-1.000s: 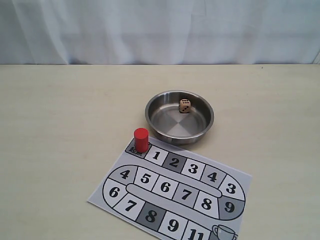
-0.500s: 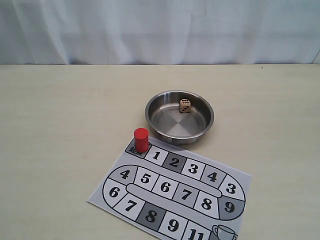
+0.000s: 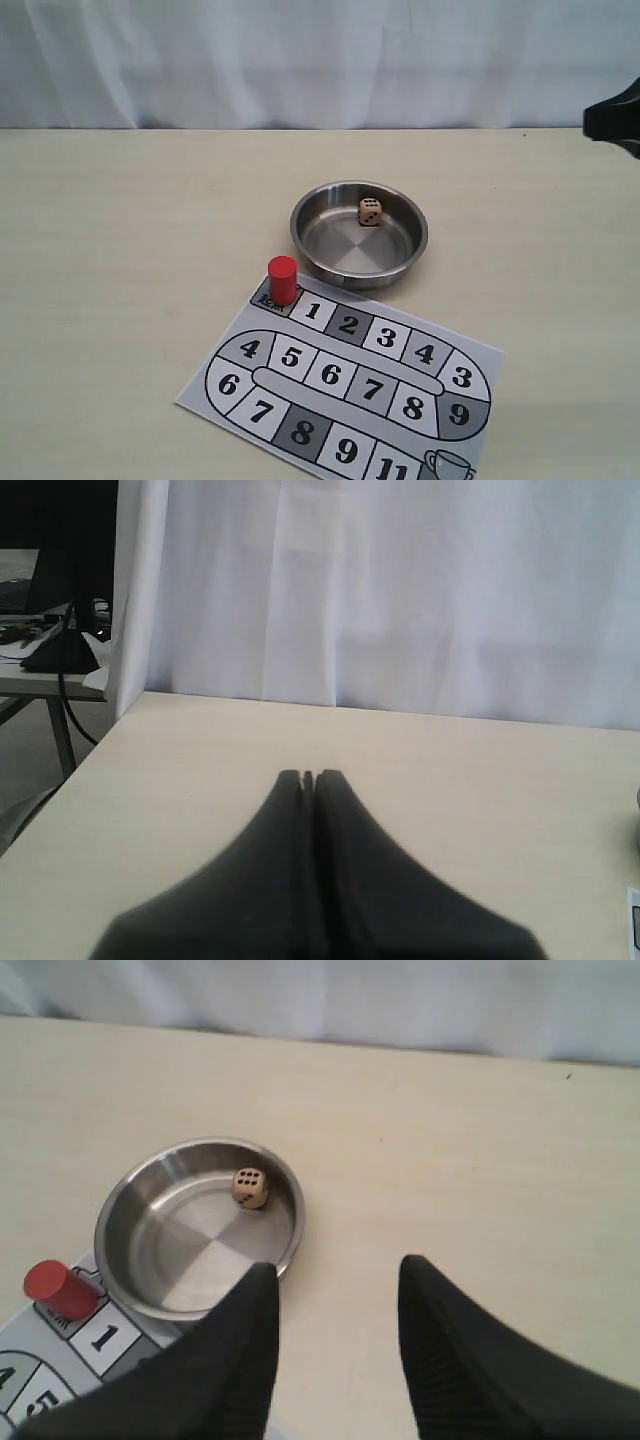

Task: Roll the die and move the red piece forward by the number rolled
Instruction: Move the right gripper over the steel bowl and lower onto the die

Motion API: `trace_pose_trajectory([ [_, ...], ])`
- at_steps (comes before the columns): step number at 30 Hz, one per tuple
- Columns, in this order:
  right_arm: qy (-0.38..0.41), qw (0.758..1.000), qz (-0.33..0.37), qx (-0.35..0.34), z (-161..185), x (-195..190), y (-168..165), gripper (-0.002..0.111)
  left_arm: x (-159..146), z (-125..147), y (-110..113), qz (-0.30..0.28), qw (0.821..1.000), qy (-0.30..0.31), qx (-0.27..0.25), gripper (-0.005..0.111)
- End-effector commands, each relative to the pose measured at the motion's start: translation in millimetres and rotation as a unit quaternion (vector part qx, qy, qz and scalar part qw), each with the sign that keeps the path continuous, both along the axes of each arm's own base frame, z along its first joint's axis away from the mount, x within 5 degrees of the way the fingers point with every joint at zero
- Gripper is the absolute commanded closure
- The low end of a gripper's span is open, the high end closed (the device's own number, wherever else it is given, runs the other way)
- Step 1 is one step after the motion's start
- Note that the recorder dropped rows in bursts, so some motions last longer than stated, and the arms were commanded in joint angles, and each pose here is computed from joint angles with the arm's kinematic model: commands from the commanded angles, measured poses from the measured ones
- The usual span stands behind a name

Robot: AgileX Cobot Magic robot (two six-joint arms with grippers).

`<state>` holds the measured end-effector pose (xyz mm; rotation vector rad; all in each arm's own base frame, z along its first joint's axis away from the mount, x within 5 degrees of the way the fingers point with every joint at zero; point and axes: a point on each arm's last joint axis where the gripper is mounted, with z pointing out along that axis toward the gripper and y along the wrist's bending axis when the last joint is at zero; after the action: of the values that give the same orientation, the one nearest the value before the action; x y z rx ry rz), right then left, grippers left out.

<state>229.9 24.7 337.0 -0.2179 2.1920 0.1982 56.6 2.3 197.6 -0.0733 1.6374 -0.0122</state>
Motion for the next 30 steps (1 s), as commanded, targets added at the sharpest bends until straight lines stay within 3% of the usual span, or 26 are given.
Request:
trace_pose_trajectory([
  [1, 0.046, 0.999, 0.02, 0.0, -12.4, 19.7, 3.0, 0.07, -0.3, 2.7, -0.4, -0.003, 1.0, -0.007, -0.001, 0.107],
  [6, 0.085, 0.995, 0.05, 0.0, -26.4, 39.6, 18.4, 0.07, -0.3, 2.7, -0.4, -0.003, 1.0, -0.007, -0.001, 0.107],
  [17, 0.147, 0.986, 0.082, -0.001, -50.4, 84.9, 86.2, 0.07, -0.3, 2.7, -0.4, -0.003, 1.0, -0.007, -0.001, 0.107],
  [21, 0.155, 0.983, 0.101, -0.005, -59.5, 101.6, 106.7, 0.065, -0.3, 2.5, -0.4, -0.003, 1.0, -0.006, -0.001, 0.107],
  [24, 0.166, 0.982, 0.094, 0.002, -68.0, 116.5, 113.5, 0.059, -0.3, 2.5, -0.4, -0.003, 1.0, -0.006, -0.001, 0.107],
  [30, 0.151, 0.985, 0.077, 0.012, -87.8, 145.8, 122.1, 0.059, -0.3, 2.5, -0.4, -0.003, 1.0, -0.006, -0.001, 0.107],
])
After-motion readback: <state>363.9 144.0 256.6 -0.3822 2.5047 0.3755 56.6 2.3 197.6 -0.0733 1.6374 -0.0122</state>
